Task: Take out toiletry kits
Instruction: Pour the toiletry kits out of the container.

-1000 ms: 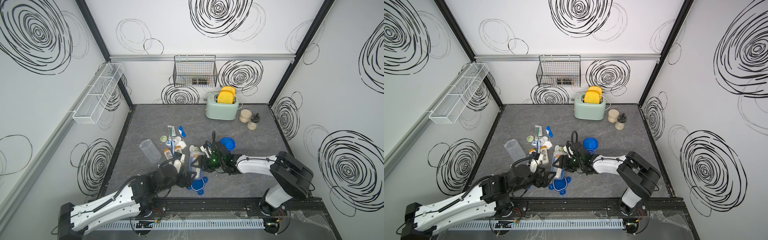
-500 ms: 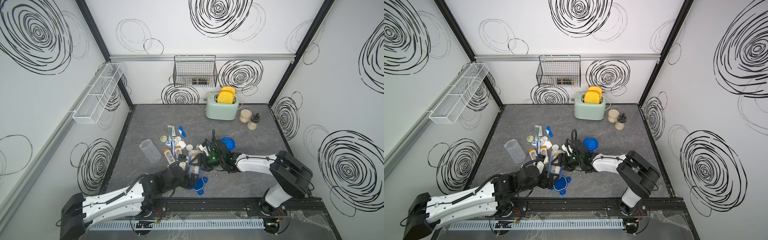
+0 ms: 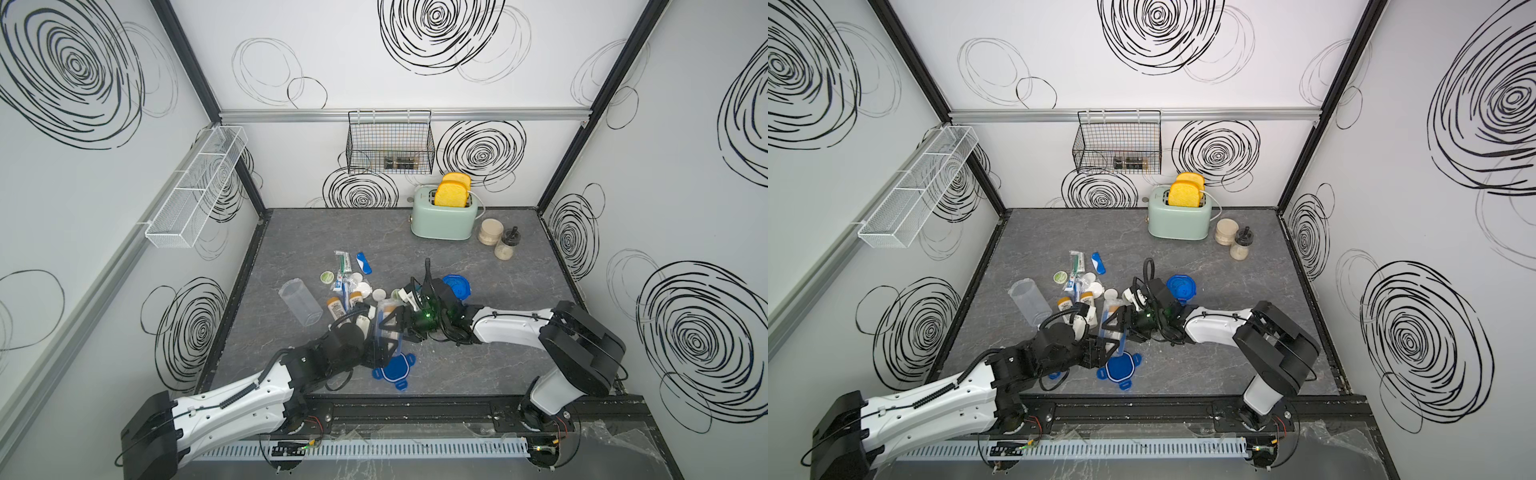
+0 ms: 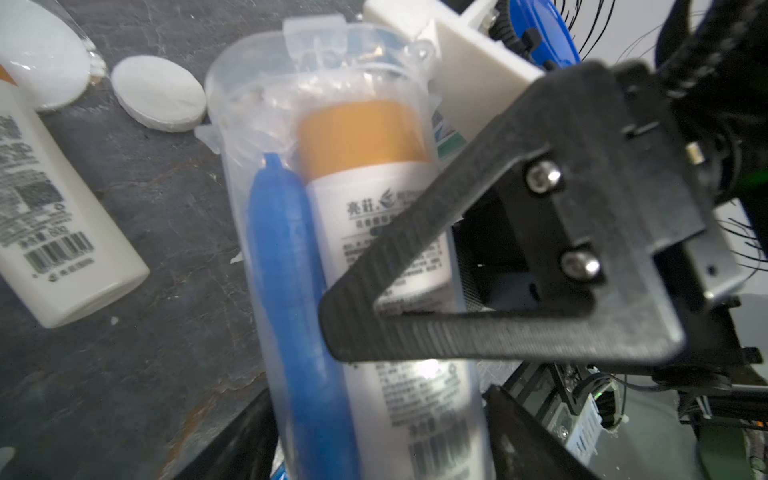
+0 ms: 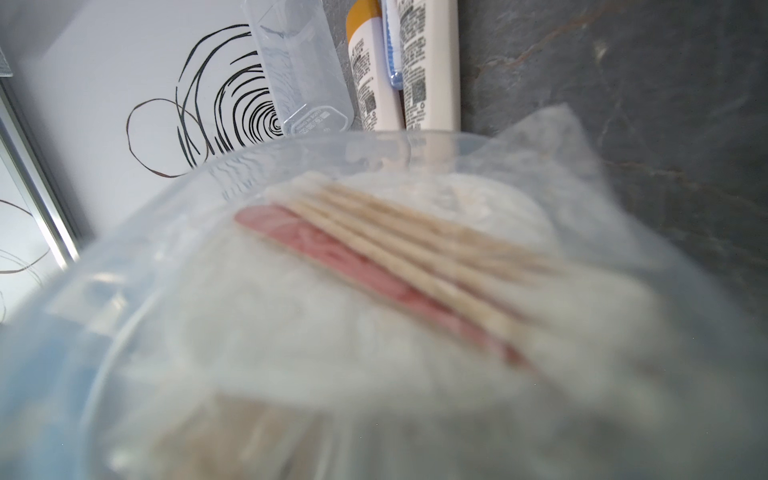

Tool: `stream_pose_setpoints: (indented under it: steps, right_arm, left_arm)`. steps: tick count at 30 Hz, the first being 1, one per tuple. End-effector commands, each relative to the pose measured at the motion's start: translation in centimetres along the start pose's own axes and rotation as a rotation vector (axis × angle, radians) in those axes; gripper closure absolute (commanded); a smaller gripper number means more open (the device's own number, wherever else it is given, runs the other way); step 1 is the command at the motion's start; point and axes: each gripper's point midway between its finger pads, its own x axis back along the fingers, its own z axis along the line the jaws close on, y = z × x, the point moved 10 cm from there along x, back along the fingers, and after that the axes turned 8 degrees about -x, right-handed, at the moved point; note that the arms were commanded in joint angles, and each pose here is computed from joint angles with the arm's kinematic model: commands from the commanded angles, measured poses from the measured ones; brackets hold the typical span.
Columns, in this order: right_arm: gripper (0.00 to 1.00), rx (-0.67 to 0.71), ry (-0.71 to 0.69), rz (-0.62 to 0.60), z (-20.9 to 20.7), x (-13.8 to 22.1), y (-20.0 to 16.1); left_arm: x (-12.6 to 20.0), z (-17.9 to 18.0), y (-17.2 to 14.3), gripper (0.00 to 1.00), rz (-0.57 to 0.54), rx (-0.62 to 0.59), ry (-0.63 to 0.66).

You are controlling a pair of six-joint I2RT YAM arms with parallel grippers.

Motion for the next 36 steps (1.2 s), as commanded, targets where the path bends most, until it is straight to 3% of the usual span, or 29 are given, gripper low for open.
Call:
stream_pose_setpoints:
  steps: [1,5,10,13,16,20,31,36]
  right_arm:
    - [0.33,0.059,0.100,0.012,2.6,0.0,0.3]
    - [0.33,0.059,0.098,0.012,2.5,0.0,0.2]
    - [0.33,0.056,0.100,0.016,2.3,0.0,0.1]
    - [0.31,0.055,0.103,0.023,2.3,-0.1,0.1]
    - [0.25,0.063,0.099,0.022,2.5,0.0,0.1]
    - [0.08,0.084,0.071,-0.005,2.4,0.2,0.2]
    - [0.00,0.115,-0.044,-0.052,1.1,1.2,-0.1]
    - [0.01,0.144,-0.113,-0.079,0.4,2.2,-0.7]
  left_arm:
    - [-0.4,-0.1,-0.1,0.16,-0.006,0.005,-0.036]
    - [-0.7,-0.2,-0.1,0.15,0.013,-0.008,-0.028]
    - [-0.7,-0.2,0.0,0.28,0.003,-0.003,-0.024]
    - [-0.8,0.0,0.0,0.42,0.007,0.000,-0.008]
    - [-0.8,-0.1,0.0,0.54,0.006,0.000,-0.008]
    - [-0.4,0.0,0.1,0.65,0.007,-0.006,0.010]
    - [0.4,-0.5,1.3,0.75,0.073,-0.004,0.052]
    - [0.8,-0.7,1.8,0.76,0.106,-0.002,0.061]
